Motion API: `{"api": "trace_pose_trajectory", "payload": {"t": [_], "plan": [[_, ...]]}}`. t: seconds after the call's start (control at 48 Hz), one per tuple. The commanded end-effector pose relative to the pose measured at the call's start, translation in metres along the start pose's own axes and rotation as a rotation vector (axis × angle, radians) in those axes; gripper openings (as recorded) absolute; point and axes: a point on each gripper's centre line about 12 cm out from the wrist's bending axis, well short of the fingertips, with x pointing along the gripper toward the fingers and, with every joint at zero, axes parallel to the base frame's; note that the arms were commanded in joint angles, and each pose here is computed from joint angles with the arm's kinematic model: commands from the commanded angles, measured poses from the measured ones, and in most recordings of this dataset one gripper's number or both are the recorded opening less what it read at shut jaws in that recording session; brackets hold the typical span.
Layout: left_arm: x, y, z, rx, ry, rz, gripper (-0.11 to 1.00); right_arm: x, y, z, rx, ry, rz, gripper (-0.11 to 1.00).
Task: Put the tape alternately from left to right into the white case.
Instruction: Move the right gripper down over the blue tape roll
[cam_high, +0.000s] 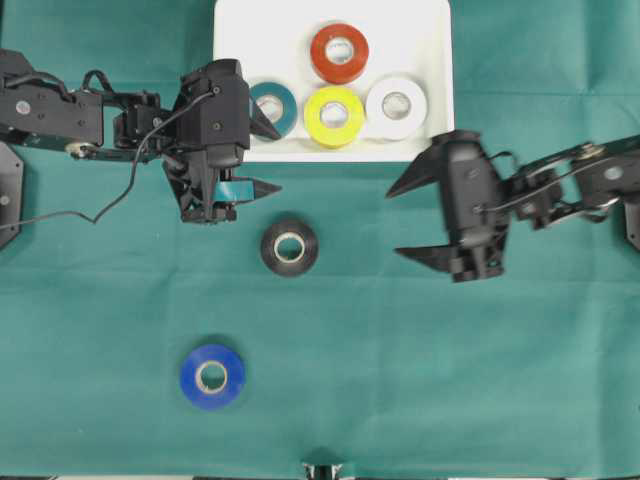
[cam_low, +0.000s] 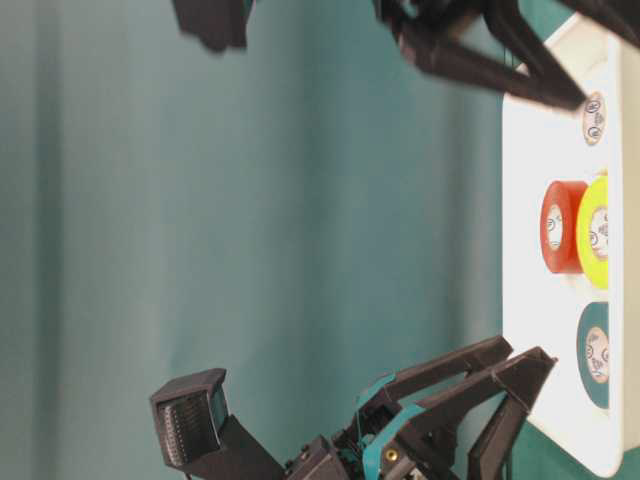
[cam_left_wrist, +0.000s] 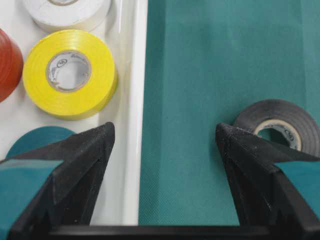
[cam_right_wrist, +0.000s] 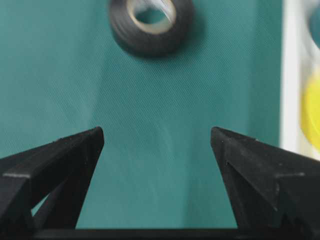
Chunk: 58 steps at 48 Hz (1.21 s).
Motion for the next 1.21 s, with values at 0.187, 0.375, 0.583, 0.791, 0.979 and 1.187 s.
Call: {"api": "trace_pose_trajectory", "payload": {"t": [0.187,0.375,0.583,0.791,0.979,1.187], "plan": [[-0.002,-0.001,0.004,0.0,-0.019,-0.001,0.81,0.037,0.027,0.044,-0.043,-0.056,0.056,0.75],[-0.002,-0.001,0.001,0.003,-0.011,-0.002,0.81,0.059,0.04,0.064,-0.057,-0.082,0.078,0.75],[-0.002,-0.001,0.0,0.002,-0.009,-0.002,0.81,0.08,0.051,0.08,-0.071,-0.099,0.092,0.75],[-0.002,-0.001,-0.001,0.002,-0.017,-0.001,0.81,0.097,0.058,0.089,-0.074,-0.099,0.09,0.75],[-0.002,-0.001,-0.002,0.002,-0.025,0.0,0.81,0.113,0.072,0.1,-0.088,-0.11,0.103,0.75],[-0.002,-0.001,-0.003,0.002,-0.023,0.0,0.81,0.131,0.088,0.114,-0.101,-0.135,0.123,0.75]]}}
